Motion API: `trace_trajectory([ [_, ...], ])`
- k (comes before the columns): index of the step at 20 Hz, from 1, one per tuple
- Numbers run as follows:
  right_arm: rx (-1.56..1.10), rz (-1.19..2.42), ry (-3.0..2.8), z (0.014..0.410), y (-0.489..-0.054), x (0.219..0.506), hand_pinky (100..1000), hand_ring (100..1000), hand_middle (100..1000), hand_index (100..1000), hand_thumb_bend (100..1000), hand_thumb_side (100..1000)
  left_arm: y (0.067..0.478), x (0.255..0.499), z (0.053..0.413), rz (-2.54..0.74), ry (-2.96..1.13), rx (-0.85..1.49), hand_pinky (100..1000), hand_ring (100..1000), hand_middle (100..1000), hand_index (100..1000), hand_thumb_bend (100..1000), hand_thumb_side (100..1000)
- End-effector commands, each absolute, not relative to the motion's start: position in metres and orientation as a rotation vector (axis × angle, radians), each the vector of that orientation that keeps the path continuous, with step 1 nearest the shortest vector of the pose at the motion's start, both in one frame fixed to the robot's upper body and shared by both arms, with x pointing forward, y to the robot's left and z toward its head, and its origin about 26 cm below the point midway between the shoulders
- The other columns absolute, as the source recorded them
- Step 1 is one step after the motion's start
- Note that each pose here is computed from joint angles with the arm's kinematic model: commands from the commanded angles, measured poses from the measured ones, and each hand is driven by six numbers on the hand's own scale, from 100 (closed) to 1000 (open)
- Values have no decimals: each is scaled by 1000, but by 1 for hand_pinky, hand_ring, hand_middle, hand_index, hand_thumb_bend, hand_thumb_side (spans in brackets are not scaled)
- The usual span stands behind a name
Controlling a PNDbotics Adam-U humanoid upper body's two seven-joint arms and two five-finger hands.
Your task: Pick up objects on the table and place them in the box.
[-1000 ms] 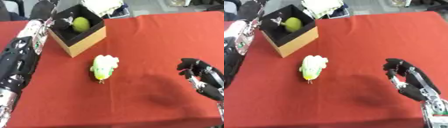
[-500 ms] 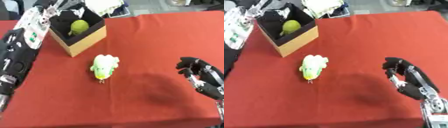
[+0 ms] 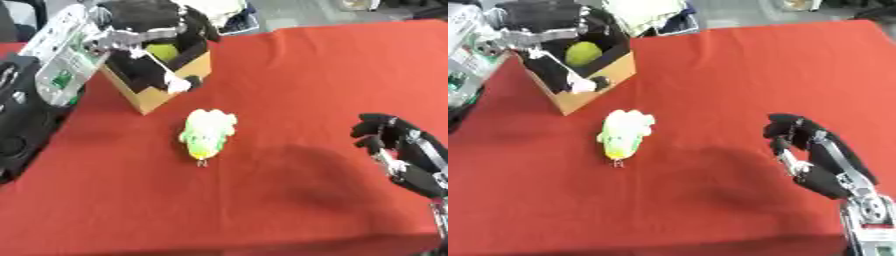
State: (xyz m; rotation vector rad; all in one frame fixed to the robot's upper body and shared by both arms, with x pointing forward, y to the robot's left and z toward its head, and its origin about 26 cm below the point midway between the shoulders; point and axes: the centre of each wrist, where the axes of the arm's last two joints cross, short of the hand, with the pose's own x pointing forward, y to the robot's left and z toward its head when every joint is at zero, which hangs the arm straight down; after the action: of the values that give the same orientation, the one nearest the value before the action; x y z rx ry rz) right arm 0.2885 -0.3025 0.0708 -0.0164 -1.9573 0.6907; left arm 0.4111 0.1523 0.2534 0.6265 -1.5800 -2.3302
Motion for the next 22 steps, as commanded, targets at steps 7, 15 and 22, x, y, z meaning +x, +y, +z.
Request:
trace_trajectory([
  [7, -23, 705, -1973, 78, -303, 290, 654, 725, 682, 841, 100, 470, 149, 424, 221, -2469, -1339, 668, 798, 779, 834, 936, 553, 753],
  [15, -23, 704, -1973, 78, -303, 290, 654, 724, 681, 841, 100, 470, 155, 432, 195, -2483, -1255, 710, 803, 785, 846, 942, 597, 764],
  [22, -23, 703, -1973, 78, -302, 291, 654, 724, 681, 840, 100, 470, 160, 436, 172, -2469, -1215, 704, 797, 776, 839, 931, 554, 732],
])
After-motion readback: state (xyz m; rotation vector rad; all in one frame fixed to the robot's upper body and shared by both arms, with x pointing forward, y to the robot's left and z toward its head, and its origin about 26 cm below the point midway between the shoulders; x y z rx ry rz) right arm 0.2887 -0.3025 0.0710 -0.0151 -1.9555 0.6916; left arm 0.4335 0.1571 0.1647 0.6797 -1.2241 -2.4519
